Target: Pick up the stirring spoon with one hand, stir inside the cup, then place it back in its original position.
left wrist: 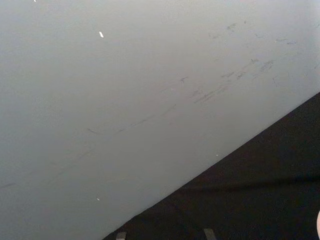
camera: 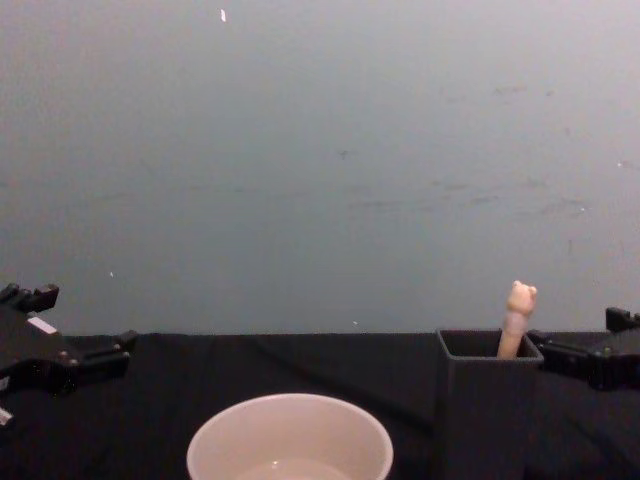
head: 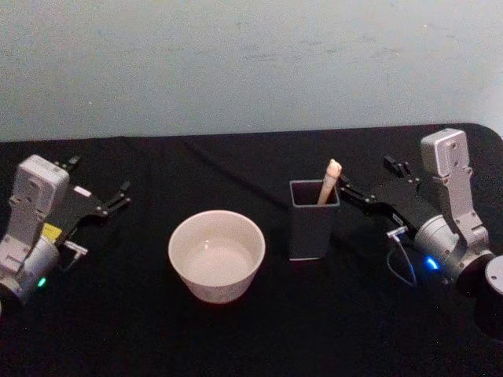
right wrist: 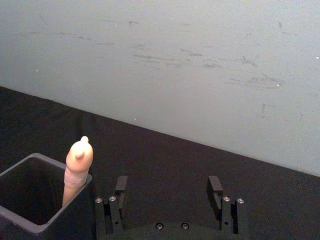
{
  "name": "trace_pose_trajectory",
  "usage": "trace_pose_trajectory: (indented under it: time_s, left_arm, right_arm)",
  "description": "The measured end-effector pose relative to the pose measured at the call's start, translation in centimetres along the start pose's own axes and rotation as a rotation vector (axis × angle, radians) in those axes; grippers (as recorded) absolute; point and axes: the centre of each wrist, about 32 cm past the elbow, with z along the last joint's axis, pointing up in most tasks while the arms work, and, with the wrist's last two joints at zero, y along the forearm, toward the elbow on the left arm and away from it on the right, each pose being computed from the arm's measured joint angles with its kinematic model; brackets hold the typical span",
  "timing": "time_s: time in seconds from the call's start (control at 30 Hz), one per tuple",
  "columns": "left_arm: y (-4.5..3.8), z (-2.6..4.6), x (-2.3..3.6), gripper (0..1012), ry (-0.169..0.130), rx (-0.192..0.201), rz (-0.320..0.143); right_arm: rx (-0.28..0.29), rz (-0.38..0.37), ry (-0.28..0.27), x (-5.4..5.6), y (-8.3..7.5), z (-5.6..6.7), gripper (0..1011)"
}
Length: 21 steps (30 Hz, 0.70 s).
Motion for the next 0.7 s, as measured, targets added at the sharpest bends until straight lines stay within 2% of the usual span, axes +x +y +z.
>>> trace_pose_trajectory:
  time_s: [0.7]
  left_arm:
    - [0.00,0.00,0.00,1001,0.000,0.000,0.000]
  right_arm:
    - [0.000,0.000,0.000,0.00,0.00,-0.01,1000]
